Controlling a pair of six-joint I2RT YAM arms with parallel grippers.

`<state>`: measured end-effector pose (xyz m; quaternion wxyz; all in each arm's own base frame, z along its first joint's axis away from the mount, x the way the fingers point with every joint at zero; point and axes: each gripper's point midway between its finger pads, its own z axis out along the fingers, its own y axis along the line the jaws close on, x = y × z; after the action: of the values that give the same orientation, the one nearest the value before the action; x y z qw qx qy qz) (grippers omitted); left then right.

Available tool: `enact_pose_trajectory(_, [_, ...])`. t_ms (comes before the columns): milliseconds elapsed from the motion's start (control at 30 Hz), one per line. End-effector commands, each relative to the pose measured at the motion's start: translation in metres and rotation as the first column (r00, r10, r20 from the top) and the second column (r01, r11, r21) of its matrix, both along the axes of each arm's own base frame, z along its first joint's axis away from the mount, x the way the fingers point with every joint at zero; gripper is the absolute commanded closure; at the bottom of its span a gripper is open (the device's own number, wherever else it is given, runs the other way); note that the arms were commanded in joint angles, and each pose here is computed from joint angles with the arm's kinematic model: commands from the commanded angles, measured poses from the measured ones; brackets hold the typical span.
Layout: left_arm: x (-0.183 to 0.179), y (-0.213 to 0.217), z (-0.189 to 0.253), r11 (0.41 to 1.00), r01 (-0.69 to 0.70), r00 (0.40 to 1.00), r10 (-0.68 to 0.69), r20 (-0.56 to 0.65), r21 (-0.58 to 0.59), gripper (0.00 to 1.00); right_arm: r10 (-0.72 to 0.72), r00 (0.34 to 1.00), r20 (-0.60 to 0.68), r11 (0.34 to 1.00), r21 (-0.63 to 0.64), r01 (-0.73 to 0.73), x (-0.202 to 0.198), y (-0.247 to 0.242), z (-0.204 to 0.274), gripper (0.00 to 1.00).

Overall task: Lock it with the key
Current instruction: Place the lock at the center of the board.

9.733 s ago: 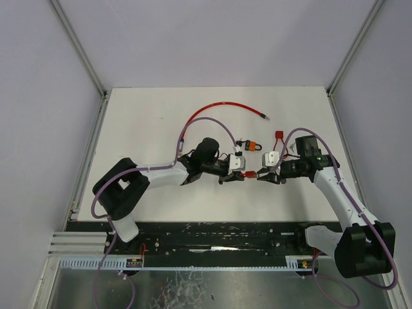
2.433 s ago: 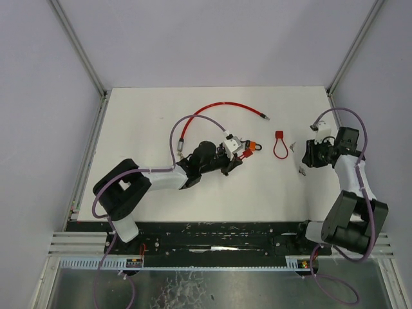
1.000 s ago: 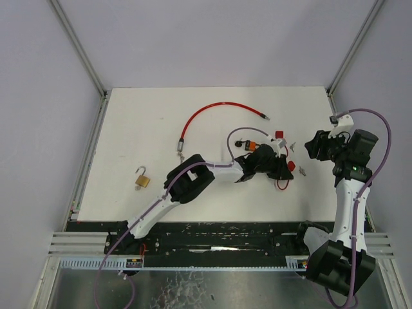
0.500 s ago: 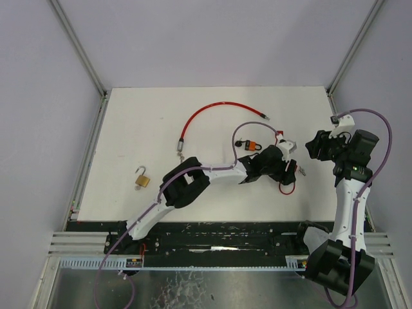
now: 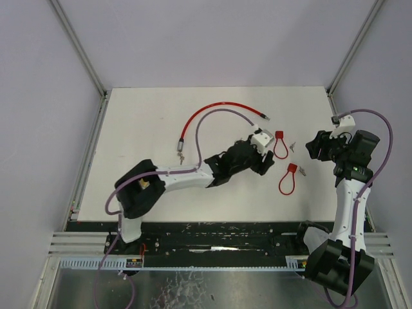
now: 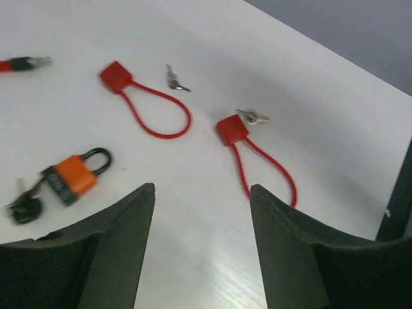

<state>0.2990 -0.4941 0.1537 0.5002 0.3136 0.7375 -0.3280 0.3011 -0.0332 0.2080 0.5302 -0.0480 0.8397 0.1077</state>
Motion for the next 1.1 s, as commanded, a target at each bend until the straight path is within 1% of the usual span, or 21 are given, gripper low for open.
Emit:
enact_pose_trajectory(0, [0.033,0.048,0.077,0.984,-0.118,0.95,0.15,0.273,-0.132,0.39,0.041,0.998,0.05,0.999,0.001,-0.041,0.002,0.005,0.01,0.45])
enact_pose_trajectory(133, [0.043,0.087,0.089,0.97,-0.196,0.919,0.233,0.319,-0.145,0.26,0.101,0.993,0.061,0.995,0.017,-0.102,0.0,0.015,0.011,0.45])
enact_pose_trajectory(267, [0.054,0.113,0.077,0.965,-0.206,0.931,0.245,0.272,-0.164,0.24,0.174,0.982,0.075,0.984,0.029,-0.177,-0.004,0.027,0.011,0.45])
enact_pose_trajectory(367, [0.069,0.129,0.063,0.954,-0.216,0.948,0.255,0.188,-0.208,0.23,0.213,0.974,0.079,0.975,0.04,-0.217,-0.006,0.033,0.01,0.45])
enact_pose_trajectory(400, [0.072,0.13,0.059,0.954,-0.197,0.961,0.234,0.15,-0.225,0.23,0.218,0.973,0.08,0.974,0.042,-0.222,-0.006,0.034,0.01,0.45])
enact_pose_trajectory(467, [0.081,0.13,0.044,0.952,-0.171,0.98,0.19,0.055,-0.253,0.23,0.223,0.972,0.078,0.973,0.044,-0.227,-0.006,0.034,0.009,0.45])
enact_pose_trajectory(533, [0.089,0.128,0.034,0.946,-0.158,0.987,0.147,-0.058,-0.284,0.24,0.227,0.971,0.075,0.972,0.046,-0.23,-0.006,0.035,0.007,0.45])
enact_pose_trajectory(567, [0.095,0.126,0.026,0.943,-0.168,0.983,0.138,-0.123,-0.287,0.27,0.227,0.971,0.075,0.972,0.047,-0.231,-0.006,0.035,0.008,0.45])
enact_pose_trajectory(600, [0.102,0.121,0.009,0.948,-0.176,0.973,0.127,-0.194,-0.265,0.31,0.229,0.971,0.074,0.971,0.049,-0.233,-0.006,0.035,0.007,0.45])
enact_pose_trajectory(633, [0.106,0.116,-0.001,0.953,-0.179,0.964,0.12,-0.237,-0.243,0.35,0.23,0.971,0.072,0.971,0.051,-0.234,-0.006,0.035,0.007,0.45])
enact_pose_trajectory(667, [0.111,0.112,-0.015,0.96,-0.19,0.952,0.128,-0.277,-0.208,0.37,0.23,0.971,0.071,0.971,0.052,-0.234,-0.006,0.035,0.006,0.45])
enact_pose_trajectory(767, [0.126,0.098,-0.053,0.97,-0.227,0.905,0.175,-0.388,-0.092,0.52,0.233,0.97,0.072,0.97,0.054,-0.237,-0.006,0.036,0.007,0.44])
enact_pose_trajectory(800, [0.138,0.091,-0.053,0.969,-0.237,0.9,0.193,-0.39,-0.069,0.57,0.233,0.97,0.071,0.97,0.056,-0.237,-0.006,0.036,0.006,0.44])
enact_pose_trajectory(933, [0.164,0.086,-0.089,0.948,-0.309,0.86,0.311,-0.404,0.072,0.7,0.233,0.97,0.071,0.97,0.053,-0.237,-0.006,0.036,0.006,0.44])
enact_pose_trajectory(967, [0.168,0.084,-0.093,0.945,-0.314,0.855,0.322,-0.407,0.088,0.72,0.232,0.97,0.07,0.97,0.054,-0.236,-0.006,0.036,0.006,0.44])
enact_pose_trajectory(1067, [0.171,0.077,-0.103,0.939,-0.318,0.854,0.345,-0.388,0.135,0.74,0.235,0.969,0.073,0.97,0.053,-0.239,-0.006,0.036,0.007,0.44])
